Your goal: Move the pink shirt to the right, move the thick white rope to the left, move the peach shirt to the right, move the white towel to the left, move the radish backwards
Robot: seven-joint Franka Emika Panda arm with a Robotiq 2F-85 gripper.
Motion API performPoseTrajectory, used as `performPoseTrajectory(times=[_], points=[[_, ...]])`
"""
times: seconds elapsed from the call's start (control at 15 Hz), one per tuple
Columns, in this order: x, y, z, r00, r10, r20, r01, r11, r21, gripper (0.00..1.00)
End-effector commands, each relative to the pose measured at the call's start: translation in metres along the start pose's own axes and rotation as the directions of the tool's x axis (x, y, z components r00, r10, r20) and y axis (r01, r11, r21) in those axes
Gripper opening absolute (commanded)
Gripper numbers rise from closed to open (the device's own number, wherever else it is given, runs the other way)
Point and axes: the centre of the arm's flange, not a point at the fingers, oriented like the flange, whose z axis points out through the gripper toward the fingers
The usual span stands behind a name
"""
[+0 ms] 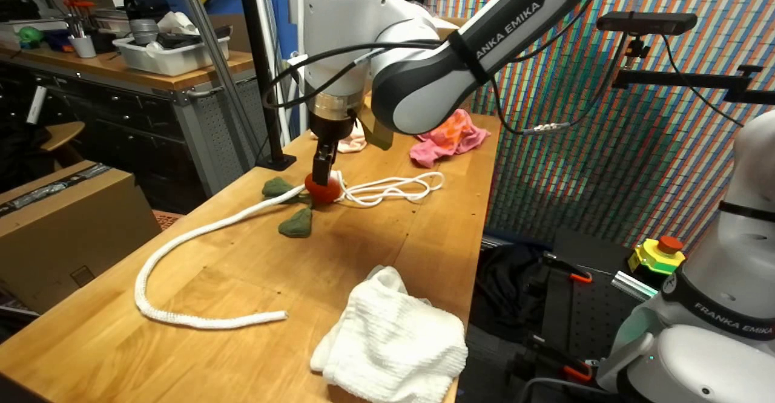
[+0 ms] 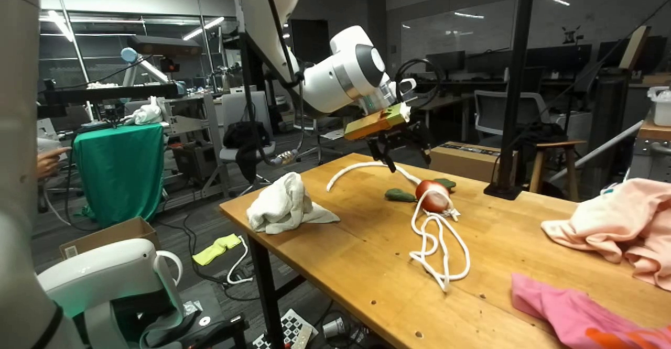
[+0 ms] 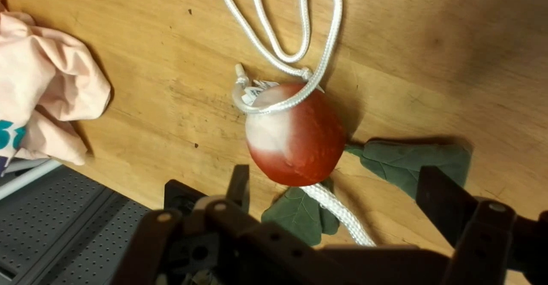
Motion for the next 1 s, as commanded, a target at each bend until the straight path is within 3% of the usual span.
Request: performPoseTrajectory(times=[0.0, 0.47, 0.93], points=[[0.023, 0.015, 0.022, 0.999, 0.046, 0.011, -0.046, 0.999, 0.003, 1.0], [0.026, 0.023, 0.057, 0.993, 0.092, 0.068, -0.096, 0.994, 0.045, 1.0], [0.028, 0.02, 0.077, 0.994, 0.064, 0.089, -0.07, 0.995, 0.067, 1.0]])
